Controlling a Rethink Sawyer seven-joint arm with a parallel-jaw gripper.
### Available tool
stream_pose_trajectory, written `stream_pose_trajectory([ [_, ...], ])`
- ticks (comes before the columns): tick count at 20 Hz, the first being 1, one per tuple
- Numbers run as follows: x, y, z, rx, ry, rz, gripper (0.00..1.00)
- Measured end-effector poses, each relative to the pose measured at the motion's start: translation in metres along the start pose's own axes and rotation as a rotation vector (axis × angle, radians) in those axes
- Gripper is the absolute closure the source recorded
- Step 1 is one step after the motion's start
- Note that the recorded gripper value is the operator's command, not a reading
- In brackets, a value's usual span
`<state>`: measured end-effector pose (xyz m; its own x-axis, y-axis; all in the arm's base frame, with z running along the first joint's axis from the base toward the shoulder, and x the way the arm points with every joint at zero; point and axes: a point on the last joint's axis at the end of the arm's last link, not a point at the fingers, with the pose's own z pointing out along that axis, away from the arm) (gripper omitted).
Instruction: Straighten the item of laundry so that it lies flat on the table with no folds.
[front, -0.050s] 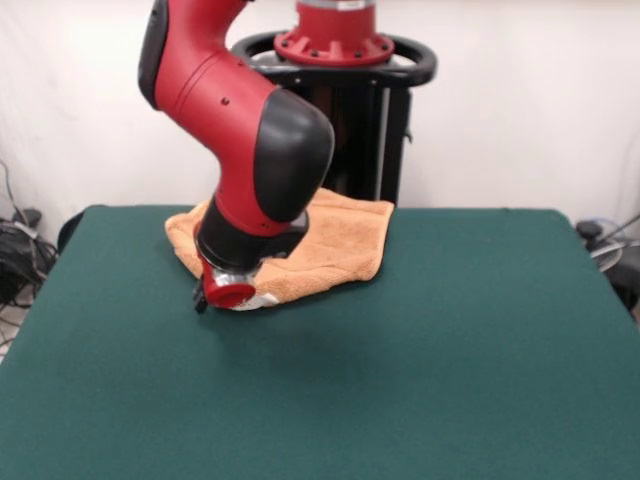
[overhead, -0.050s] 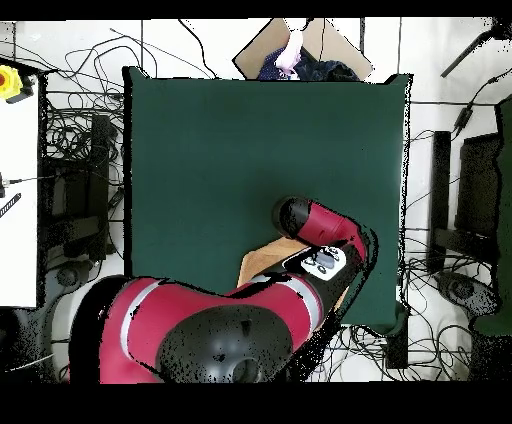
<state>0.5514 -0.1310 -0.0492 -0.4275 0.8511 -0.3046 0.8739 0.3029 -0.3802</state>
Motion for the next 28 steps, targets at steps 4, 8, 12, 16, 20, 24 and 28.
stream_pose_trajectory([
  [4,-0.006,-0.007,0.001,0.016,-0.017,-0.004,1.0],
  [8,-0.013,-0.013,0.0,0.028,-0.034,-0.009,1.0],
  [12,-0.017,-0.019,0.0,0.044,-0.053,-0.021,0.0],
  [16,-0.018,-0.026,0.001,0.07,-0.082,-0.036,0.0],
  [20,-0.018,-0.027,0.003,0.074,-0.081,-0.036,0.0],
  [24,-0.022,-0.026,0.002,0.062,-0.079,-0.025,0.0],
  [28,-0.026,-0.021,0.004,0.022,-0.065,-0.001,0.0],
])
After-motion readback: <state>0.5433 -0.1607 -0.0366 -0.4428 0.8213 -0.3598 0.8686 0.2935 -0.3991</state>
